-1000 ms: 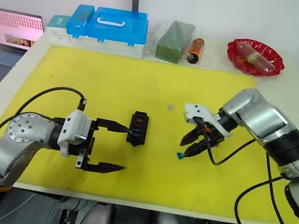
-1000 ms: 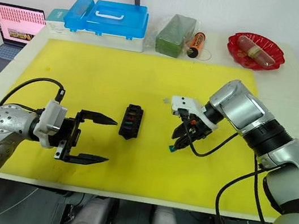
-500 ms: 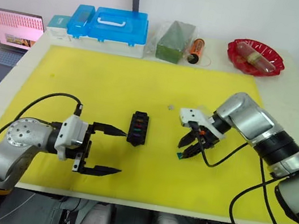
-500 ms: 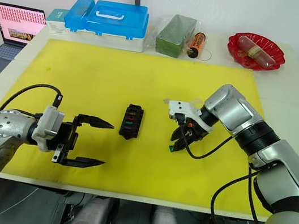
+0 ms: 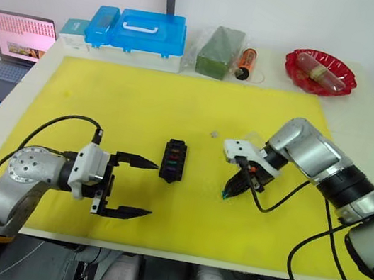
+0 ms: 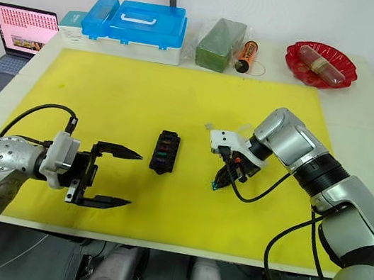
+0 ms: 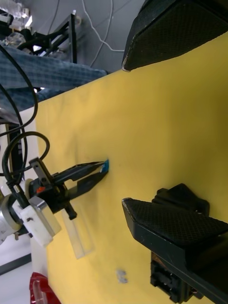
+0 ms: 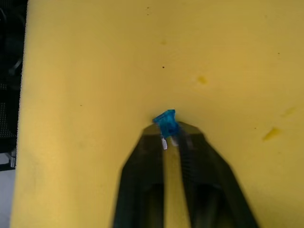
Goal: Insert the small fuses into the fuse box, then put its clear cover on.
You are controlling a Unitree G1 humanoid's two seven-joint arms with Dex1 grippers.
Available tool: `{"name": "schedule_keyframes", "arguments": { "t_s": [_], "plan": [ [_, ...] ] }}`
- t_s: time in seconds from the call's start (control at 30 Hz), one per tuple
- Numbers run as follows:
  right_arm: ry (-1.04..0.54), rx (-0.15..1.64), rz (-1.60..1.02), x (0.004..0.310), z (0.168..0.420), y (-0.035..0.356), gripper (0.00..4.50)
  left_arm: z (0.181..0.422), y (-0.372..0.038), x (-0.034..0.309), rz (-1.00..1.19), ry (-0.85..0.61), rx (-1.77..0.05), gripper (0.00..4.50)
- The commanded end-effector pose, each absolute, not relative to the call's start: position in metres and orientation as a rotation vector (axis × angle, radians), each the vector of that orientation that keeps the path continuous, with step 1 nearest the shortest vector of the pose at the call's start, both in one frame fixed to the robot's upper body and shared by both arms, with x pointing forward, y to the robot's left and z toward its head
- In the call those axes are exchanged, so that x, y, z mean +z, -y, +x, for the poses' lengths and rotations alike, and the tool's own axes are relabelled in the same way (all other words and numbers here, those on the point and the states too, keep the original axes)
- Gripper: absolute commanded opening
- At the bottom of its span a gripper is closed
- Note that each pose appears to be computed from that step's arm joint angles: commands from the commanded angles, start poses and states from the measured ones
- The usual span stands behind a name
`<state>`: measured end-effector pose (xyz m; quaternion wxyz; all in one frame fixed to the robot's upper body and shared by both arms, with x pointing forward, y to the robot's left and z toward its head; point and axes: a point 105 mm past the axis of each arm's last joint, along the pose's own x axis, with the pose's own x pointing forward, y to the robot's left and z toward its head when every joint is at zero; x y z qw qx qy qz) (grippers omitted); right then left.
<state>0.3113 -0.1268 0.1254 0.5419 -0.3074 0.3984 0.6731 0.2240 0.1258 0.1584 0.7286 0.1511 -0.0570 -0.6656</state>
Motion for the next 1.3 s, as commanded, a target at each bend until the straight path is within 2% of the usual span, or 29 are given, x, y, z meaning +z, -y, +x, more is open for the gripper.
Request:
{"name": "schedule_keyframes", "arguments": {
  "t_s": [0.03, 0.23, 0.4, 0.47, 0.53, 0.6, 0.7, 0.8, 0.9, 1.0, 1.1, 1.3],
  "plan": [
    [-0.935, 1.603, -0.733, 0.127, 0.31, 0.127, 0.04, 0.222, -0.12, 0.166, 0.358, 0.15, -1.478, 4.5],
    [-0.927, 1.604, -0.727, 0.132, 0.309, 0.128, 0.04, 0.224, -0.124, 0.163, 0.358, 0.141, -1.473, 4.5],
    [-0.901, 1.566, -0.59, 0.156, 0.304, 0.129, 0.04, 0.222, -0.128, 0.16, 0.352, 0.138, -1.465, 4.5],
    [-0.908, 1.509, -0.394, 0.176, 0.299, 0.129, 0.04, 0.222, -0.131, 0.158, 0.346, 0.136, -1.452, 4.5],
    [-0.922, 1.396, -0.05, 0.202, 0.285, 0.132, 0.04, 0.22, -0.126, 0.156, 0.333, 0.137, -1.44, 4.5],
    [-0.937, 1.29, 0.208, 0.209, 0.274, 0.142, 0.04, 0.217, -0.121, 0.156, 0.324, 0.144, -1.435, 4.5],
    [-0.863, 1.145, 0.381, 0.189, 0.268, 0.157, 0.04, 0.215, -0.117, 0.157, 0.32, 0.152, -1.429, 4.5],
    [-0.702, 0.863, 0.558, 0.155, 0.255, 0.155, 0.04, 0.216, -0.111, 0.16, 0.311, 0.169, -1.418, 4.5],
    [-0.64, 0.603, 0.72, 0.14, 0.247, 0.152, 0.04, 0.215, -0.108, 0.163, 0.307, 0.168, -1.42, 4.5],
    [-0.639, 0.556, 0.748, 0.133, 0.238, 0.138, 0.04, 0.216, -0.108, 0.163, 0.311, 0.154, -1.43, 4.5],
    [-0.629, 0.441, 0.818, 0.13, 0.24, 0.127, 0.04, 0.218, -0.105, 0.168, 0.314, 0.158, -1.438, 4.5],
    [-0.66, 0.336, 0.859, 0.124, 0.239, 0.12, 0.04, 0.219, -0.103, 0.171, 0.319, 0.157, -1.435, 4.5]
  ]
}}
